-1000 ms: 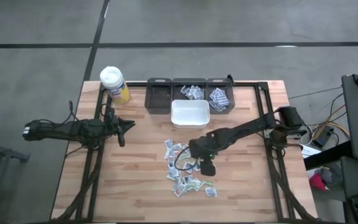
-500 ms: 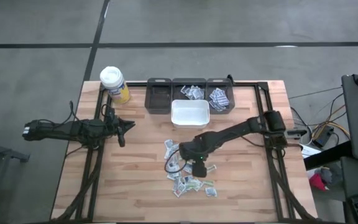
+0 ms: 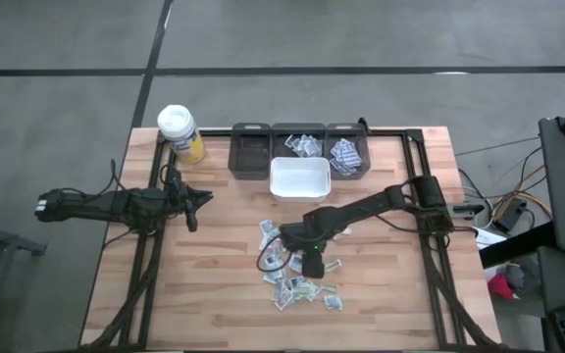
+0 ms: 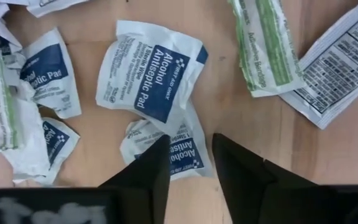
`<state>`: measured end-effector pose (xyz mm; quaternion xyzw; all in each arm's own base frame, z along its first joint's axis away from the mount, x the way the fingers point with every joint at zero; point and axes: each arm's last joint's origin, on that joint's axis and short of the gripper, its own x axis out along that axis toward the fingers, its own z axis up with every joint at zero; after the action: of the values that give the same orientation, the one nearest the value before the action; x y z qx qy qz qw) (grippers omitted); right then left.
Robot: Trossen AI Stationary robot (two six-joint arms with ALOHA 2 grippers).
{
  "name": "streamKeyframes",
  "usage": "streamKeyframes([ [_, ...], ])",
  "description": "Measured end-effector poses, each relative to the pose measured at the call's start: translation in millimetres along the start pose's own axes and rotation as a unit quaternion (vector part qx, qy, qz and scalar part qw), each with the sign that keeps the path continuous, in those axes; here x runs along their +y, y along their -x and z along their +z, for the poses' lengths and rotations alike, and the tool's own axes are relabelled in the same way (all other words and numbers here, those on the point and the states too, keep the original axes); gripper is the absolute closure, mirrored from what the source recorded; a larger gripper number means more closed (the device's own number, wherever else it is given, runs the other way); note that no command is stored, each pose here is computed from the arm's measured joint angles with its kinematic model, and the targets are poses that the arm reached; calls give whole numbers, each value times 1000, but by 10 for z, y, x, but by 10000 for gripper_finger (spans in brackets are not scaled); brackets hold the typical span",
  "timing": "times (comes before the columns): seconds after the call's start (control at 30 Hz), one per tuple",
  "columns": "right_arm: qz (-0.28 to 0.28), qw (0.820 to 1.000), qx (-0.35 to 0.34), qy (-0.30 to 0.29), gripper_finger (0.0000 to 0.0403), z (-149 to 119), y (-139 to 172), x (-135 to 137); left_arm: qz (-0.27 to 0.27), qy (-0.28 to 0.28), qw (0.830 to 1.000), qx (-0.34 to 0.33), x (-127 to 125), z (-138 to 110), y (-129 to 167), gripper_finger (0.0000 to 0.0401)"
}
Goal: Pick & Place First Aid Supplies
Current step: Put the alcohol pad into the middle black bin
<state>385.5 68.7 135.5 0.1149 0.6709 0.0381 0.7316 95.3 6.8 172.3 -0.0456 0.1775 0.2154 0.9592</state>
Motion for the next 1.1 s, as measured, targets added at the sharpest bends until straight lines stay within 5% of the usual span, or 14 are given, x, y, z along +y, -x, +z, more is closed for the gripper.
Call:
streamKeyframes([
  [0.43,-64,996,50,-22,387,-120,2,-50,0,0,1000,0,0,0,0,348],
  [0.7,-100,988,109,-45,394,-225,126,-73,0,0,1000,0,0,0,0,348],
  [1.1,-137,990,-33,7,394,127,914,129,0,0,1000,0,0,0,0,348],
])
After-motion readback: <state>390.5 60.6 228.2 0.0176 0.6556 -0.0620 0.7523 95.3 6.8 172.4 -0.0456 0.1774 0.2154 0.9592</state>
